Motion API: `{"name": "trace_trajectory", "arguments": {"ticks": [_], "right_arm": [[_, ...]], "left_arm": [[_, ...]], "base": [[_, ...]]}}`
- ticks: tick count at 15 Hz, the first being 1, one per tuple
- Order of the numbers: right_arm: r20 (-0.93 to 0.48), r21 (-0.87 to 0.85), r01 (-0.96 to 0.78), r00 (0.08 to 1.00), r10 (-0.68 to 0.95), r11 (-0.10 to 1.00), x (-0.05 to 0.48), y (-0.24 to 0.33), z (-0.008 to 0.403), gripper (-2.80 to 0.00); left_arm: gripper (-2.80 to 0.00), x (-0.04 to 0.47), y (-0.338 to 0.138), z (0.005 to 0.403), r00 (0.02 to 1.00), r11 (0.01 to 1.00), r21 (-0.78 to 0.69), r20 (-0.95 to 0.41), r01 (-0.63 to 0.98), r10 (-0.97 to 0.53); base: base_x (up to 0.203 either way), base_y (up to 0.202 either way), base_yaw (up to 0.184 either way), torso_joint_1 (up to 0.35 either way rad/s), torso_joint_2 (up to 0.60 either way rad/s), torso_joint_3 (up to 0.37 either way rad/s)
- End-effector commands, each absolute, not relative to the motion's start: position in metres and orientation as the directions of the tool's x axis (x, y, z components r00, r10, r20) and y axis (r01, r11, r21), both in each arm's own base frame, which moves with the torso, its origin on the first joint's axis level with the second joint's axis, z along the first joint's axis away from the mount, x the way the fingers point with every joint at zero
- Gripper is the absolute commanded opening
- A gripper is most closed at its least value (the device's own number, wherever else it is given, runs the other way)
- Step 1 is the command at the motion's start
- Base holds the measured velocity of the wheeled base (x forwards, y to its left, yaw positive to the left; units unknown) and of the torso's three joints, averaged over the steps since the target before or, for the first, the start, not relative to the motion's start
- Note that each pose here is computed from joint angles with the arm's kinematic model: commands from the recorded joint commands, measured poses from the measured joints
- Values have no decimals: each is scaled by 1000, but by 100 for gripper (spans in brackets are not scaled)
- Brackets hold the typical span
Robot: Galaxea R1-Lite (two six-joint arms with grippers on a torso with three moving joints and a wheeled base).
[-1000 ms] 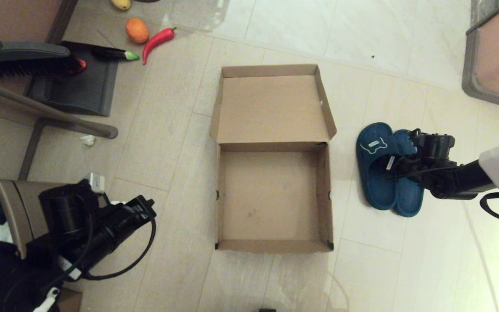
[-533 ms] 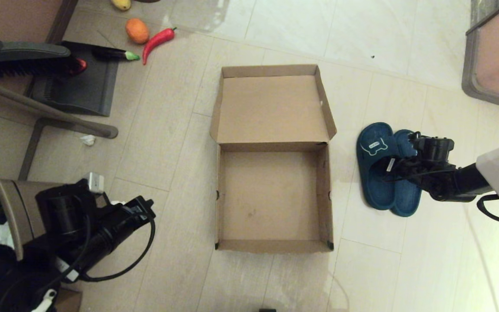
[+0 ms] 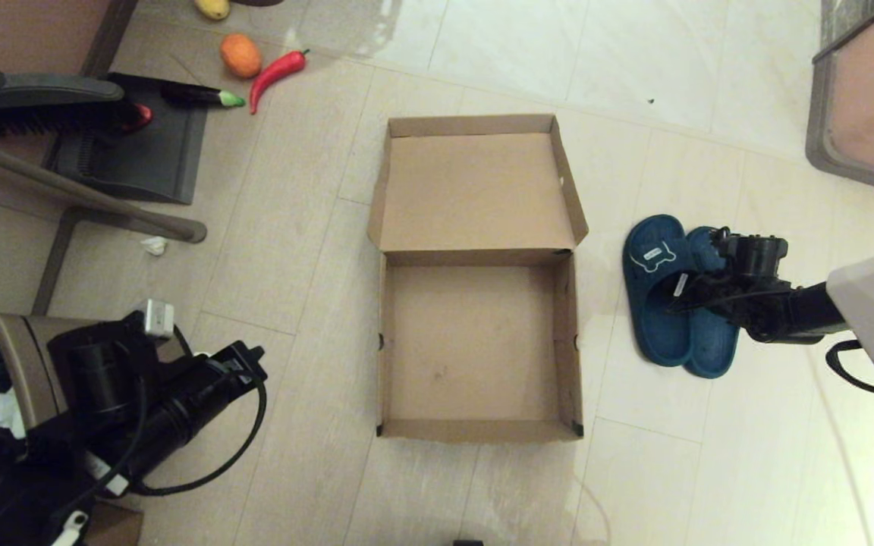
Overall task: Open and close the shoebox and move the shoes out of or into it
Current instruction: Put the shoes into the shoe box
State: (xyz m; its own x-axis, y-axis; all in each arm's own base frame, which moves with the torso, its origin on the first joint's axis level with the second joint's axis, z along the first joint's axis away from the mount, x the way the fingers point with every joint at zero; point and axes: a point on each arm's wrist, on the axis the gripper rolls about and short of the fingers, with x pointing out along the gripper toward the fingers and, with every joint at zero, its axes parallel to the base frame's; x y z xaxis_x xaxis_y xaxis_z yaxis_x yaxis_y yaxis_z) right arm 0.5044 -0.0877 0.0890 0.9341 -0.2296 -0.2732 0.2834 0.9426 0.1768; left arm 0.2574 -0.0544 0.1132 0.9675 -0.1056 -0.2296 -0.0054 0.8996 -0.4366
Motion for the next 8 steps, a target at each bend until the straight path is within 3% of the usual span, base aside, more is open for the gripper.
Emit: {"name": "trace_trajectory", "arguments": {"ticks": [1, 5, 6, 8], "right_arm": [[-250, 177, 282, 940, -234, 943, 515, -89, 86, 0], [-255, 162, 294, 935, -248, 942, 521, -90, 81, 0], [-255, 162, 299, 933, -253, 940, 521, -91, 82, -280], [-249, 165, 301, 934, -255, 939, 520, -91, 84, -280]], "left_arm": [[-280, 255, -54, 114, 969, 898, -440, -225, -8, -102], [-280, 258, -54, 113, 968, 897, -441, -228, -10, -102], [-280, 258, -54, 112, 968, 897, -441, -228, -9, -103], [-280, 257, -54, 112, 968, 897, -441, -230, -9, -103]], "base": [[0, 0, 0, 0, 0, 0], [0, 0, 0, 0, 0, 0], [0, 0, 0, 0, 0, 0], [0, 0, 0, 0, 0, 0]]}}
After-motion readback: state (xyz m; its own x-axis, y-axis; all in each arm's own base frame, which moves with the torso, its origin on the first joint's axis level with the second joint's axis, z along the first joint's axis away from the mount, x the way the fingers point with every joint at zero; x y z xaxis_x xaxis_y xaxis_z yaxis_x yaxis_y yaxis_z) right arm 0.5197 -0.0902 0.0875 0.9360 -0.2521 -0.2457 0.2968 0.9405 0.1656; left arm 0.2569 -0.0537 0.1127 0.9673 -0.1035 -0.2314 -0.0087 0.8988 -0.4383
